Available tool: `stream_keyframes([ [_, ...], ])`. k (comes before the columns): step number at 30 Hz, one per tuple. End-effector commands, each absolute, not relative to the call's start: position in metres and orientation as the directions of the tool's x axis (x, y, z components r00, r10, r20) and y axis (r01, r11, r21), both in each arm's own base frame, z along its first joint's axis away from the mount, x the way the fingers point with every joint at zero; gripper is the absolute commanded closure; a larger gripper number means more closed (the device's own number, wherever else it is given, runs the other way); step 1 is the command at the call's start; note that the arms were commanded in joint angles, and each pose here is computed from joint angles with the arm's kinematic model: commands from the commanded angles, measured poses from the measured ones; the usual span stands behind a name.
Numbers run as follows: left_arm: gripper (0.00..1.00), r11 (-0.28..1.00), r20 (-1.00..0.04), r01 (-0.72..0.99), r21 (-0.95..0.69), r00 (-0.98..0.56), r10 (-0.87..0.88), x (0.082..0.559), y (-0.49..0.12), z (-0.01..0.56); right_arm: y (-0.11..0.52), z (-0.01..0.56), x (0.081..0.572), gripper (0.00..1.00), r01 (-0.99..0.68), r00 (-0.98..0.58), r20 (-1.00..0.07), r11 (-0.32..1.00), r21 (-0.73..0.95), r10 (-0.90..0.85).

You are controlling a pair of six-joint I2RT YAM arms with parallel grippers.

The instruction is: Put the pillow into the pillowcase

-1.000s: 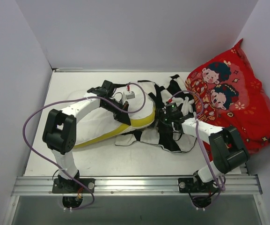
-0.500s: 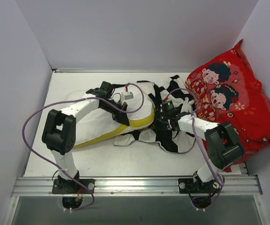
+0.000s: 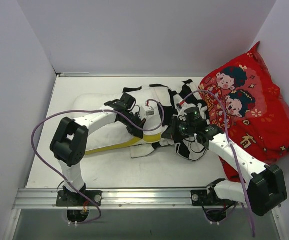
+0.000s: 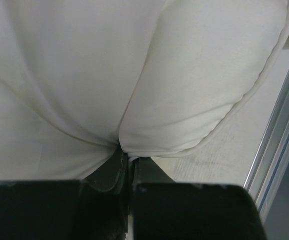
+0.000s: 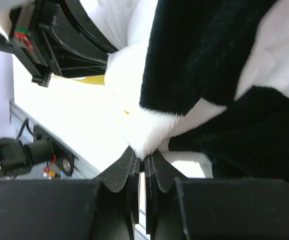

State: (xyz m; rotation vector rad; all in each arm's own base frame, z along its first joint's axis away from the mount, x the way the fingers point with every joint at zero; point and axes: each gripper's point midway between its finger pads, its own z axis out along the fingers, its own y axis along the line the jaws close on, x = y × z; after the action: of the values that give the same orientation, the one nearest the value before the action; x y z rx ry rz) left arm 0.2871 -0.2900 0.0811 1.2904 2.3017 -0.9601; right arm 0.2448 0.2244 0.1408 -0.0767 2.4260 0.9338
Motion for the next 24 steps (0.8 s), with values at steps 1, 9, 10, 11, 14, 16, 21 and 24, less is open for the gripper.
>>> stream_keyframes([
  [1, 1.0, 0.324, -0.582, 0.862, -0.39, -0.504, 0.638, 0.263, -0.302, 0.077, 0.232, 0.137, 0.216, 1.0, -0.259, -0.904, -0.424, 0.71, 0.655, 0.061],
  [9, 1.0, 0.331, -0.604, 0.74, -0.585, -0.67, 0.432, 0.245, -0.3, 0.114, 0.214, 0.099, 0.182, 1.0, -0.248, -0.939, -0.344, 0.74, 0.625, -0.024],
  [10, 1.0, 0.33, -0.64, 0.753, -0.57, -0.658, 0.396, 0.257, -0.305, 0.123, 0.215, 0.097, 0.175, 1.0, -0.255, -0.943, -0.331, 0.729, 0.636, -0.041],
  [11, 1.0, 0.375, -0.621, 0.716, -0.589, -0.698, 0.356, 0.265, -0.308, 0.129, 0.215, 0.095, 0.17, 1.0, -0.261, -0.945, -0.323, 0.725, 0.637, -0.057],
  [14, 1.0, 0.454, -0.643, 0.694, -0.558, -0.708, 0.292, 0.294, -0.321, 0.142, 0.226, 0.105, 0.156, 1.0, -0.325, -0.932, -0.342, 0.685, 0.653, -0.117],
  [16, 1.0, 0.475, -0.641, 0.686, -0.551, -0.712, 0.286, 0.305, -0.331, 0.137, 0.236, 0.121, 0.156, 1.0, -0.378, -0.912, -0.384, 0.653, 0.656, -0.143],
  [21, 1.0, 0.51, -0.611, 0.705, -0.493, -0.698, 0.373, 0.286, -0.347, 0.1, 0.254, 0.164, 0.175, 1.0, -0.377, -0.904, -0.42, 0.611, 0.696, -0.079],
  [24, 1.0, 0.497, -0.589, 0.717, -0.489, -0.692, 0.419, 0.26, -0.339, 0.084, 0.258, 0.188, 0.189, 1.0, -0.39, -0.891, -0.451, 0.588, 0.709, -0.048],
])
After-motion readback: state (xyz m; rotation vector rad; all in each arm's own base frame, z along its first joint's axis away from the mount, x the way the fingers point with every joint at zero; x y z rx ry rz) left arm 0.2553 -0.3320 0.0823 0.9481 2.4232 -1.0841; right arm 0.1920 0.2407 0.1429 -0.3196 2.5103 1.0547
